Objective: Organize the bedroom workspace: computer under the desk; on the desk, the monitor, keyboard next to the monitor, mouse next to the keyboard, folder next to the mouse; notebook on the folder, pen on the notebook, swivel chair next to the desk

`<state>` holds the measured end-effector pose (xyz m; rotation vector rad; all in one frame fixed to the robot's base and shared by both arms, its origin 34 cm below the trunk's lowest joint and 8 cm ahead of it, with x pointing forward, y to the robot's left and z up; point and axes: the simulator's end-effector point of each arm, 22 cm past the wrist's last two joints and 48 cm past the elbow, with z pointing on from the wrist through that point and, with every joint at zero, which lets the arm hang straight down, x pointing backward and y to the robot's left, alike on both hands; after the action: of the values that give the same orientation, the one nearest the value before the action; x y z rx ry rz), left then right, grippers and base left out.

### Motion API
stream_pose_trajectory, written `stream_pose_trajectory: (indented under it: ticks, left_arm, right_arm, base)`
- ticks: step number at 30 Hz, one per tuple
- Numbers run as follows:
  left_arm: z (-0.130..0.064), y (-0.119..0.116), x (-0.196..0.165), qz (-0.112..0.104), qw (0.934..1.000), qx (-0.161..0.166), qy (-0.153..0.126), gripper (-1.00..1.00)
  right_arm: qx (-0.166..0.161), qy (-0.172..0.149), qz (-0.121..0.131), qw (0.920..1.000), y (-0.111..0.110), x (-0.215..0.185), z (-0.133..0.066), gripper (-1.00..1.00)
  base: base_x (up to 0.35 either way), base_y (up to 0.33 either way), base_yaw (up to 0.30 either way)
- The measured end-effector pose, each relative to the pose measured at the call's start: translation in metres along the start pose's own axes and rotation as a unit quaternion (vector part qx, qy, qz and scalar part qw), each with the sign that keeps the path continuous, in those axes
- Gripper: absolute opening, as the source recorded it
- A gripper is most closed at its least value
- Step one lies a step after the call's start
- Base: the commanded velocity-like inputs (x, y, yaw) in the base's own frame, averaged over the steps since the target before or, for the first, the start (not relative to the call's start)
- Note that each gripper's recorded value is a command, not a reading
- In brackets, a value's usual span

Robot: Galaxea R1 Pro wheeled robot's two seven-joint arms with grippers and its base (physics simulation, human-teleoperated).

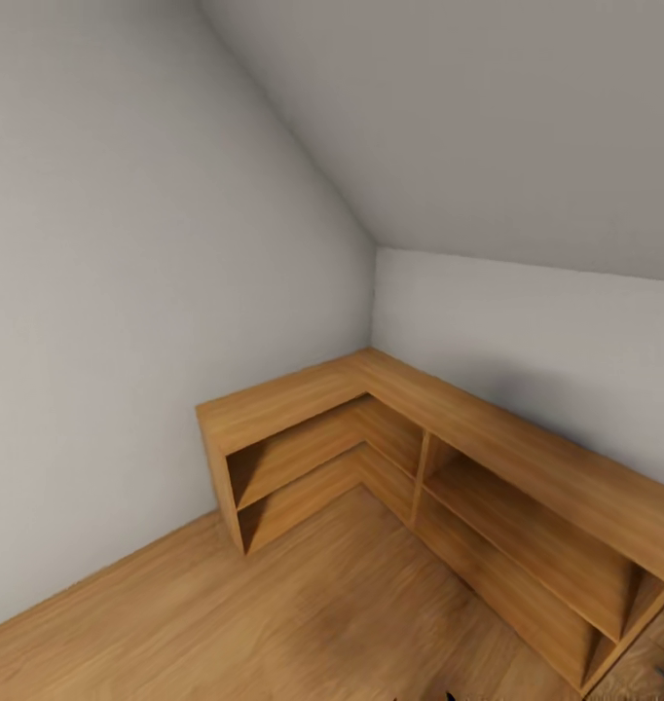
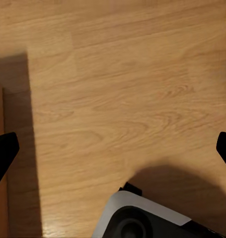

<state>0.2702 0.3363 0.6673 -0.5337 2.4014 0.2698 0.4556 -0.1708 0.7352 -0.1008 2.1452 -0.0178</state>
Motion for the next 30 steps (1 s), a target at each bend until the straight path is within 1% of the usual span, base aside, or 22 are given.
stream_pose_trajectory:
  ticks: [6,16,20,21,23,24,27,30]
  left_arm:
    - [0.0,-0.001,-0.001,-0.001,1.0,0.001,-0.002,1.0]
    - [0.001,-0.001,-0.004,-0.002,1.0,0.001,-0.006,1.0]
    - [0.001,-0.001,-0.005,-0.003,1.0,0.002,-0.008,1.0]
    - [0.001,-0.002,-0.006,-0.003,1.0,0.002,-0.008,1.0]
    - [0.001,-0.002,-0.006,-0.003,1.0,0.002,-0.009,1.0]
    - [0.001,-0.002,-0.006,-0.003,1.0,0.002,-0.009,1.0]
    - [0.001,-0.002,-0.007,-0.004,0.9999,0.002,-0.01,1.0]
    - [0.001,-0.002,-0.008,-0.004,0.9999,0.002,-0.011,1.0]
  right_arm:
    - [0.005,0.002,-0.004,1.0,-0.006,0.002,-0.001,1.0]
    - [0.012,0.002,-0.007,0.9999,-0.013,0.001,-0.001,1.0]
    - [0.022,0.003,-0.016,0.9996,-0.03,0.004,-0.001,1.0]
    - [0.027,0.004,-0.019,0.9994,-0.039,0.005,-0.001,1.0]
    - [0.03,0.006,-0.023,0.9993,-0.045,0.008,-0.002,1.0]
    - [0.033,0.01,-0.024,0.9991,-0.049,0.014,-0.006,1.0]
    - [0.035,0.02,-0.026,0.9988,-0.053,0.028,-0.016,1.0]
    - [0.045,0.038,-0.023,0.998,-0.063,0.051,-0.031,1.0]
  base:
    - [0.171,0.28,-0.272]
    - [0.27,0.222,-0.272]
    - [0.293,0.203,-0.272]
    - [0.295,0.201,-0.272]
    - [0.296,0.199,-0.272]
    - [0.297,0.196,-0.272]
    - [0.302,0.176,-0.272]
    - [0.312,0.109,-0.275]
